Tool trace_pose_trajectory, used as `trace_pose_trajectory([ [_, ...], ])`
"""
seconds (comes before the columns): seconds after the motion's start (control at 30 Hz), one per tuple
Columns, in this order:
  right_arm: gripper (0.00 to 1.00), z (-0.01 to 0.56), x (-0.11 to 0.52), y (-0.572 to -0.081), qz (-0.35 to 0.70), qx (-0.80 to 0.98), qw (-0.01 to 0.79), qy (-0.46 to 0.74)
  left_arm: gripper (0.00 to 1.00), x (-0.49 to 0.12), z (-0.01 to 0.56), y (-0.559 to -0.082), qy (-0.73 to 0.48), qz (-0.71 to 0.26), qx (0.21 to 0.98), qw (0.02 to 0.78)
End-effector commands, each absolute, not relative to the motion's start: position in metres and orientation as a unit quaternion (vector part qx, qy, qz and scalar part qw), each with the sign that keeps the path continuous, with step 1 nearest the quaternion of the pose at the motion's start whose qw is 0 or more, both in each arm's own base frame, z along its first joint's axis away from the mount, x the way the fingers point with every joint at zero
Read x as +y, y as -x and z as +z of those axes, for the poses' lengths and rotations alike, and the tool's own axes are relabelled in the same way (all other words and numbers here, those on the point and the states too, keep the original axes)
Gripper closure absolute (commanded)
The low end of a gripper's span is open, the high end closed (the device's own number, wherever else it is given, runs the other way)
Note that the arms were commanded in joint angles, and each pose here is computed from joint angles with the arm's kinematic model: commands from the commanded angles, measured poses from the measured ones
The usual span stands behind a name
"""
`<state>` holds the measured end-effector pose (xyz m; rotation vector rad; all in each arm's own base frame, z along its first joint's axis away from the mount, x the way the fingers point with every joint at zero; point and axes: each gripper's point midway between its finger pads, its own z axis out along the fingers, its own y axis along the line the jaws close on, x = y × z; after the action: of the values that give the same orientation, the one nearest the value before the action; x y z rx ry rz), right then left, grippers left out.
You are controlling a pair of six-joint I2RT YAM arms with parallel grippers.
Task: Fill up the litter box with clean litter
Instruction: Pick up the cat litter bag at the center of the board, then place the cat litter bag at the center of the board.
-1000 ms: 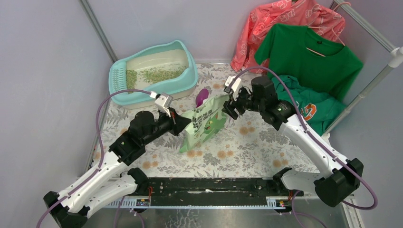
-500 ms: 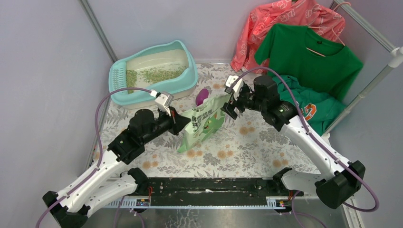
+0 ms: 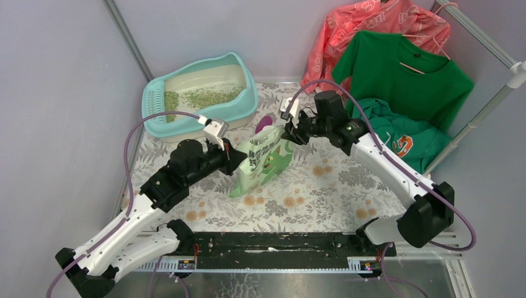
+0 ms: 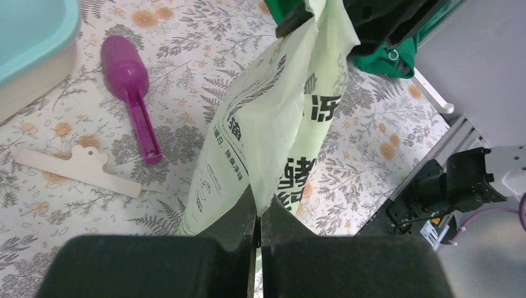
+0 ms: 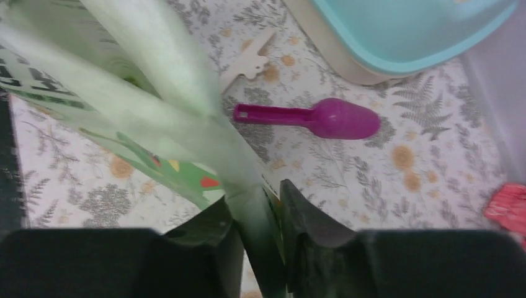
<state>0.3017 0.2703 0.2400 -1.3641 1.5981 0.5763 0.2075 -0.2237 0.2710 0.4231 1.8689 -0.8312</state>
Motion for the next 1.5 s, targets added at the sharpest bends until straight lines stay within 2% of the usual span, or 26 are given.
trace_pose_trajectory([
  [0.0, 0.90, 0.262, 0.283, -0.281, 0.294, 0.636, 0.442, 0.560, 0.96, -0.207, 0.330, -0.225, -0.133, -0.325, 0.729, 0.588],
  [0.03, 0.99, 0.265, 0.280, -0.279, 0.295, 0.647, 0.438, 0.550, 0.96, -0.195, 0.331, -0.232, -0.103, -0.301, 0.737, 0.597],
  [0.3, 1.00, 0.330, 0.261, -0.227, 0.340, 0.628, 0.479, 0.510, 0.94, -0.109, 0.346, -0.245, 0.071, -0.159, 0.748, 0.641],
  [0.53, 1.00, 0.345, 0.259, -0.196, 0.393, 0.670, 0.379, 0.503, 0.87, -0.084, 0.338, -0.244, 0.131, -0.119, 0.751, 0.637],
  [0.63, 1.00, 0.346, 0.248, -0.208, 0.357, 0.727, 0.368, 0.456, 0.72, -0.075, 0.337, -0.242, 0.153, -0.105, 0.751, 0.633],
  [0.77, 1.00, 0.342, 0.223, -0.236, 0.275, 0.783, 0.414, 0.374, 0.58, -0.078, 0.343, -0.238, 0.156, -0.124, 0.751, 0.629],
  [1.0, 1.00, 0.345, 0.165, -0.287, 0.094, 0.822, 0.491, 0.273, 0.58, -0.095, 0.340, -0.235, 0.132, -0.155, 0.771, 0.604],
  [1.1, 1.00, 0.353, 0.161, -0.291, 0.088, 0.800, 0.532, 0.262, 0.59, -0.103, 0.336, -0.234, 0.123, -0.171, 0.774, 0.597],
  [1.2, 1.00, 0.328, 0.173, -0.275, 0.127, 0.789, 0.523, 0.297, 0.60, -0.109, 0.329, -0.233, 0.116, -0.181, 0.780, 0.588],
  [1.37, 1.00, 0.229, 0.212, -0.245, 0.181, 0.818, 0.411, 0.358, 0.62, -0.121, 0.320, -0.234, 0.107, -0.202, 0.784, 0.577],
  [1.47, 1.00, 0.181, 0.250, -0.210, 0.207, 0.819, 0.360, 0.397, 0.64, -0.125, 0.316, -0.233, 0.102, -0.208, 0.789, 0.570],
])
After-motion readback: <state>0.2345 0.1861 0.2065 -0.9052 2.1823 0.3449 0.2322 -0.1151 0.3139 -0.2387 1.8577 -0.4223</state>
